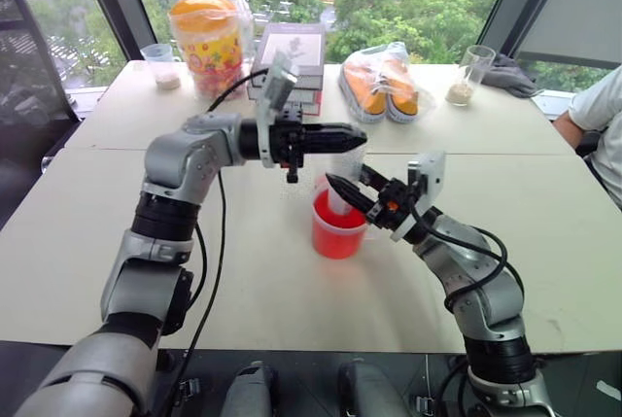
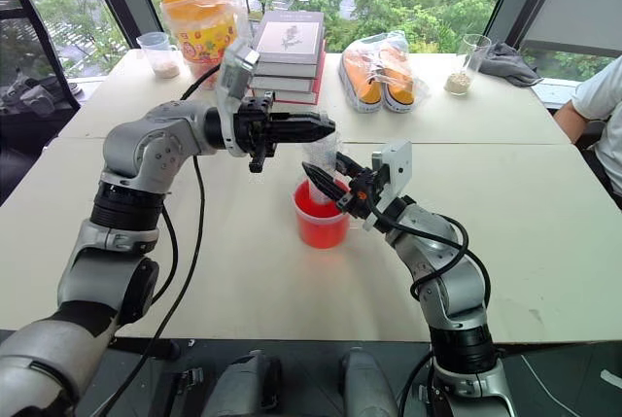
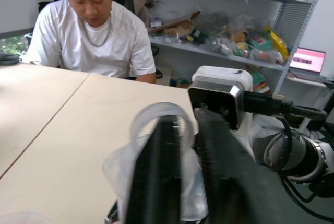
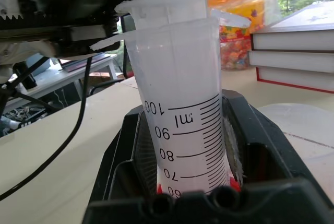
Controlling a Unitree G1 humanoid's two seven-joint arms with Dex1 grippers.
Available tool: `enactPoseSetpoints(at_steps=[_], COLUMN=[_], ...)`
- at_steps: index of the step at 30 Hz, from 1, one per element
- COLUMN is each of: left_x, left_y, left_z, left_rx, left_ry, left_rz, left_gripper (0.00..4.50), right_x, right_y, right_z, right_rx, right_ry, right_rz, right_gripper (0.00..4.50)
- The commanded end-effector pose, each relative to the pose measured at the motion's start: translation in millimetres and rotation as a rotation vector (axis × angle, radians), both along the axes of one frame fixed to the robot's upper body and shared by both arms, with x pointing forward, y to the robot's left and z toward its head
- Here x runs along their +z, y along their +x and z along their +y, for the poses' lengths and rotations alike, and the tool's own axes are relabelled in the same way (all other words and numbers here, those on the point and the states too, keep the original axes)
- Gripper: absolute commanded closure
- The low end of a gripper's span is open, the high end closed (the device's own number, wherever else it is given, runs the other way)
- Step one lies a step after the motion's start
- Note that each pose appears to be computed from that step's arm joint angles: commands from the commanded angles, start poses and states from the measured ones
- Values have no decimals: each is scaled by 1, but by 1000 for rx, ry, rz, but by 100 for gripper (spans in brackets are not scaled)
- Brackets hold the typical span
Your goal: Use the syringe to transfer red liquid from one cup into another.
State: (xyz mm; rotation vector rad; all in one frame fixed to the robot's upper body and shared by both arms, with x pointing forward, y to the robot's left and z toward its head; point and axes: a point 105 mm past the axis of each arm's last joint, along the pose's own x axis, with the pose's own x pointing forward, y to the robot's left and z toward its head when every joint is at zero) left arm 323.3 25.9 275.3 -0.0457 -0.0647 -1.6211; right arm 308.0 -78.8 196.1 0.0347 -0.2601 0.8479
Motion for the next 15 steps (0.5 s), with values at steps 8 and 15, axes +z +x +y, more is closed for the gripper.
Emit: enactPoseSetpoints(at_steps=[8, 15], left_x=[42, 57], left_y=[-2, 5], left_z=[-2, 6], left_rx=[-11, 36], left_ry=[-68, -91], left_rz=[-123, -170], left_gripper=[447, 447], right_x=[2, -5], right_y=[-9, -9], right_z=[8, 10], right_rx=[69, 82], right_ry=[17, 11], right_rz=[17, 45], right_gripper=[312, 312])
